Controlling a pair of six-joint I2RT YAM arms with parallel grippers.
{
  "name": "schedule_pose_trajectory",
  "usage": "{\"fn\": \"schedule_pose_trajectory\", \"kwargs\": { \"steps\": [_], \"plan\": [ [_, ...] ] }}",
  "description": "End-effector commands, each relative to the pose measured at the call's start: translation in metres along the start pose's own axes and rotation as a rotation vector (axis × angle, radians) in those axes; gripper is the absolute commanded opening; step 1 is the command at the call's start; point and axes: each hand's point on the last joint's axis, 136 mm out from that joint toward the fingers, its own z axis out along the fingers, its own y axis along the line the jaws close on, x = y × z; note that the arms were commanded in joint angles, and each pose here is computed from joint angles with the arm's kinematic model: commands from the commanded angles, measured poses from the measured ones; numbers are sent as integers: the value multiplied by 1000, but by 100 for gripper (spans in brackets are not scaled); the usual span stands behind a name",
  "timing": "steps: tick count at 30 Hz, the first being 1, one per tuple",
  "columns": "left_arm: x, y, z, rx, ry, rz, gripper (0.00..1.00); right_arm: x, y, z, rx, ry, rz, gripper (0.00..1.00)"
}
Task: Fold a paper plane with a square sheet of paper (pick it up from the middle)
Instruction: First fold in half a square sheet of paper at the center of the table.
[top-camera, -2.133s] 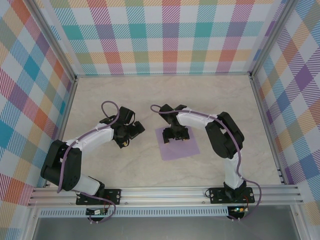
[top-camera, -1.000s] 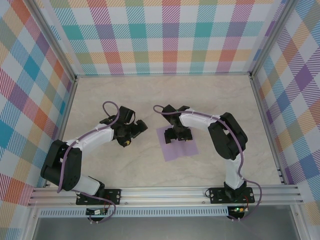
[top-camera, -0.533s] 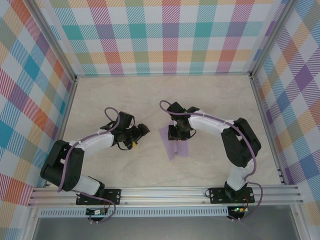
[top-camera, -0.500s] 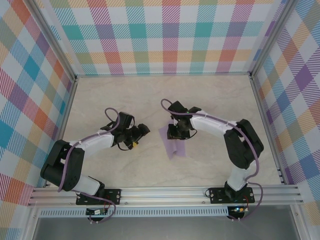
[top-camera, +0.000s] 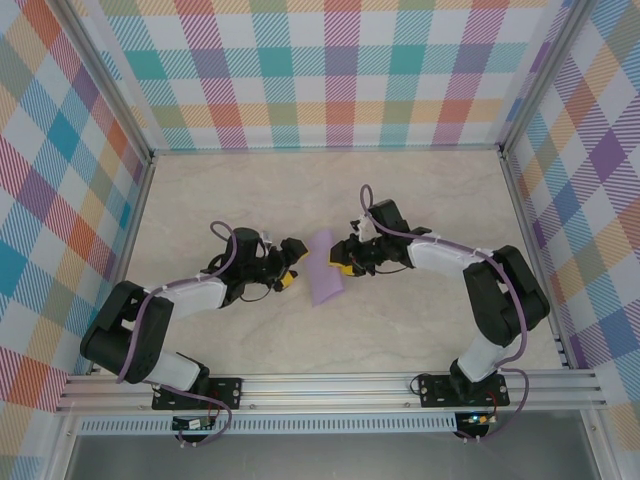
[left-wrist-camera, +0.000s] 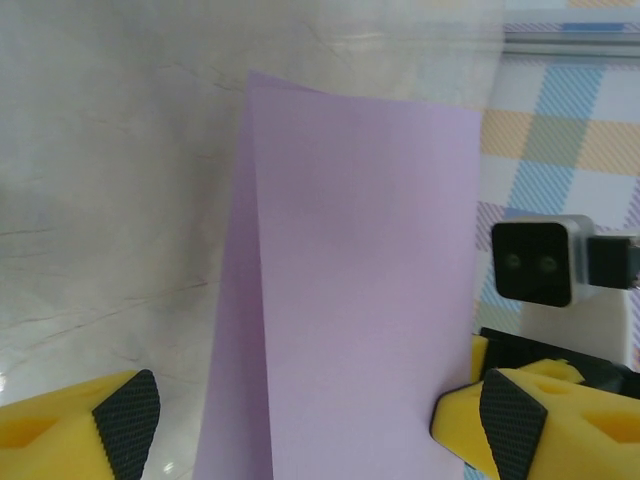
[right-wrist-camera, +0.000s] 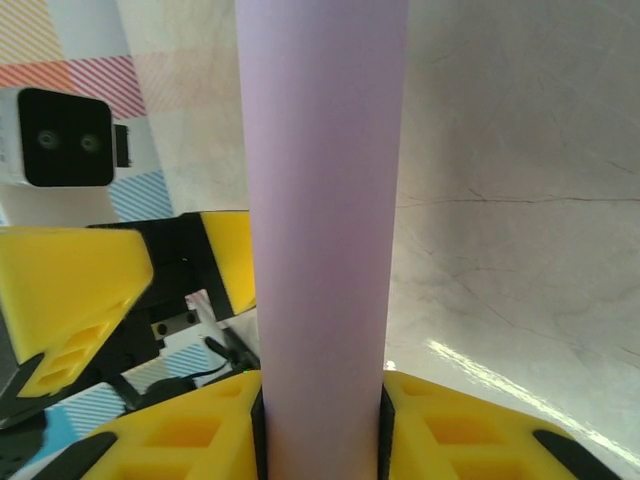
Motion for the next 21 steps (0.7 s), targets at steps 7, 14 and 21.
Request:
{"fn": "schedule_pose_trajectory", "kwargs": {
  "steps": [7, 14, 21],
  "plan": [
    [7, -33, 9, 173, 43, 19, 68, -3, 3, 3, -111, 31, 46, 34],
    [9, -39, 13, 215, 44, 10, 49, -6, 1, 2, -122, 31, 68, 35],
    [10, -37, 18, 209, 41, 22, 35, -7, -8, 2, -101, 30, 87, 36]
  ]
}}
